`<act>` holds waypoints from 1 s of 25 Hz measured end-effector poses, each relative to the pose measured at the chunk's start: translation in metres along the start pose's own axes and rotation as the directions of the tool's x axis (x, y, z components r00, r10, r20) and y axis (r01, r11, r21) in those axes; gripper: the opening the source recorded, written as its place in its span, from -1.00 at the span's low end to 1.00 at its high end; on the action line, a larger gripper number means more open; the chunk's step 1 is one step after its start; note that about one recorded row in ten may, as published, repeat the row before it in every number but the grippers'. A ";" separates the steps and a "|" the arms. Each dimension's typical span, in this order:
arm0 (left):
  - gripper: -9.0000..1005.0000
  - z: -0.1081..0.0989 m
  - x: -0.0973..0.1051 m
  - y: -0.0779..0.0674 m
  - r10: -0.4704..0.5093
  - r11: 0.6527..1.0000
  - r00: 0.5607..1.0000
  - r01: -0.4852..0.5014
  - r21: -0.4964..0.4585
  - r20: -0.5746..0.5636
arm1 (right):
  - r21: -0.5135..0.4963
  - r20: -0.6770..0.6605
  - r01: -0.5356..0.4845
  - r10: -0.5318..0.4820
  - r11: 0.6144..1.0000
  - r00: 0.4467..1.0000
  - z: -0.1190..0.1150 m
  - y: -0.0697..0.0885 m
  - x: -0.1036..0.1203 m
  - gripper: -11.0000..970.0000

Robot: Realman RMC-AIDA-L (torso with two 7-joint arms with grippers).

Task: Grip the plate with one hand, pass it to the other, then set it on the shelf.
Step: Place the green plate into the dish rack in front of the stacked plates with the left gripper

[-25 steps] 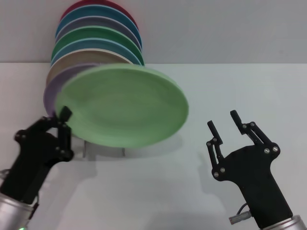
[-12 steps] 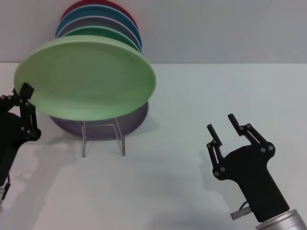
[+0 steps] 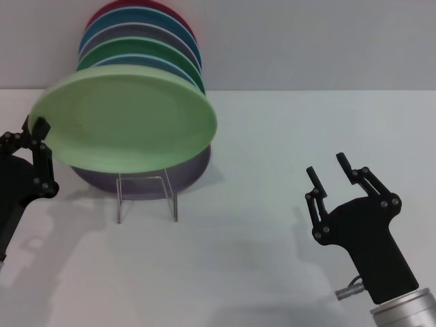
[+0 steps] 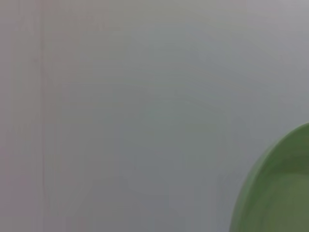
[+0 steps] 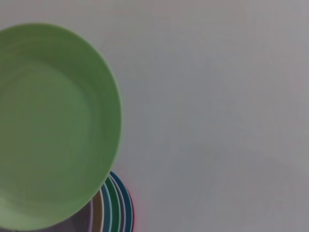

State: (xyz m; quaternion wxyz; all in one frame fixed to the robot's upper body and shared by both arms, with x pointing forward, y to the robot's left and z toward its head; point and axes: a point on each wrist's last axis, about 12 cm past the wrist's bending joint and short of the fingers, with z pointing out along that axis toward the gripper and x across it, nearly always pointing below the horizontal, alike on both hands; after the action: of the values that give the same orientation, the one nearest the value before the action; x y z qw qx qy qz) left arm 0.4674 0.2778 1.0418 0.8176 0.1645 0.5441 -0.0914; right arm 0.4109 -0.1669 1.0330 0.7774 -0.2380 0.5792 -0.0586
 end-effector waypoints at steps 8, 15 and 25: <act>-0.73 0.000 0.008 0.008 0.065 0.997 0.995 -0.063 0.042 -0.071 | 0.026 -0.011 0.011 -0.011 1.000 1.000 0.001 -0.004 0.002 -0.21; -0.71 -0.002 0.016 0.004 0.121 0.990 0.983 -0.109 0.090 -0.139 | 0.032 -0.013 0.016 -0.015 0.999 1.000 0.001 -0.005 0.002 -0.21; -0.68 -0.003 0.025 0.000 0.149 0.986 0.966 -0.128 0.111 -0.210 | 0.039 -0.015 0.018 -0.018 0.999 1.000 0.002 -0.006 0.003 -0.21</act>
State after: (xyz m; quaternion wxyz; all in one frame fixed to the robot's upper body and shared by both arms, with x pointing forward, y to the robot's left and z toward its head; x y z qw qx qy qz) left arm 0.4747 0.2802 1.0175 0.7487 0.2504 0.6123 -0.0416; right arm 0.4148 -0.1730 1.0337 0.7770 -0.2276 0.5817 -0.0786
